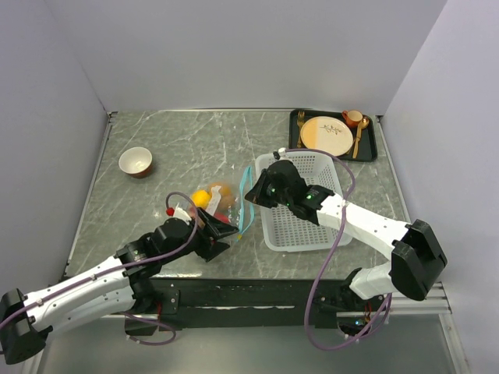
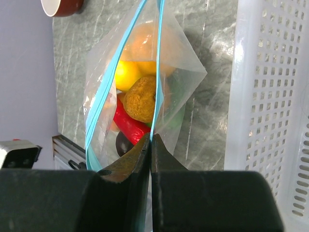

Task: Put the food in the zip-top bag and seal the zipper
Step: Zip the zipper food storage bag at the center of the board.

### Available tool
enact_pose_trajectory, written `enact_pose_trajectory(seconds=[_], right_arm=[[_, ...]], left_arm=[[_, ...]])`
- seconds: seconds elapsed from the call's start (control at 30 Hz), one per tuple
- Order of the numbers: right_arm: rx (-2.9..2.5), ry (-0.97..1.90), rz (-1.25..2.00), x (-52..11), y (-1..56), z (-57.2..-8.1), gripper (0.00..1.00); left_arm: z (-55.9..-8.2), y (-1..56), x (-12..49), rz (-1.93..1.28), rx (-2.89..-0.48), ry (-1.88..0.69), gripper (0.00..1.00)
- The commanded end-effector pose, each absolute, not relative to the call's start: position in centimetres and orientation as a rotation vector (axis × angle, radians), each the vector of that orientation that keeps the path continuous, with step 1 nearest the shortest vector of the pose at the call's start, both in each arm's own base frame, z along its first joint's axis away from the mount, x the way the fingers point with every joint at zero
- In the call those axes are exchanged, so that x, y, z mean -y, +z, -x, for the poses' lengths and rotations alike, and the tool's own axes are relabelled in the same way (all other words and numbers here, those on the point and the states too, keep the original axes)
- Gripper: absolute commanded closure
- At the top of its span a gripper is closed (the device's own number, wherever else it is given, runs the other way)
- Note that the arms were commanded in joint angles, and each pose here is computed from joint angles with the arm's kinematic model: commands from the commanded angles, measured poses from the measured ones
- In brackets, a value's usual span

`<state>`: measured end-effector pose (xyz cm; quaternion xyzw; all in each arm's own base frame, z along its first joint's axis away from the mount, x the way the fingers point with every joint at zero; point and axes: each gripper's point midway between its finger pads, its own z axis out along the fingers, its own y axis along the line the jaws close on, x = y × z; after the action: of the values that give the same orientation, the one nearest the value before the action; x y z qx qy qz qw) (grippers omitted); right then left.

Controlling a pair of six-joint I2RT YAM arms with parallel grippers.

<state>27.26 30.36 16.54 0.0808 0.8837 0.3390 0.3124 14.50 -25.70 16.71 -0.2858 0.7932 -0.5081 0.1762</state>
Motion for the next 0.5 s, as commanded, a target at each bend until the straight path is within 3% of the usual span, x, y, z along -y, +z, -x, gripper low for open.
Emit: enact_pose_trajectory(seconds=[0.0,0.33,0.47], right_arm=[[-2.243,0.926,-0.238,-30.3,19.3,-28.3,0.90],[-2.253,0.930,-0.221,-30.4,19.2,-28.1,0.90],[-2.253,0.936,-0.217,-30.4,19.1,-28.0,0.90]], left_arm=[[-14.8,17.3,26.1,0.889,-2.194,-1.519,0.30],[-15.7,17.3,25.9,0.954,-2.135,-1.516,0.46],[-15.9,17.3,26.1,0.956,-2.135,-1.513,0.59]])
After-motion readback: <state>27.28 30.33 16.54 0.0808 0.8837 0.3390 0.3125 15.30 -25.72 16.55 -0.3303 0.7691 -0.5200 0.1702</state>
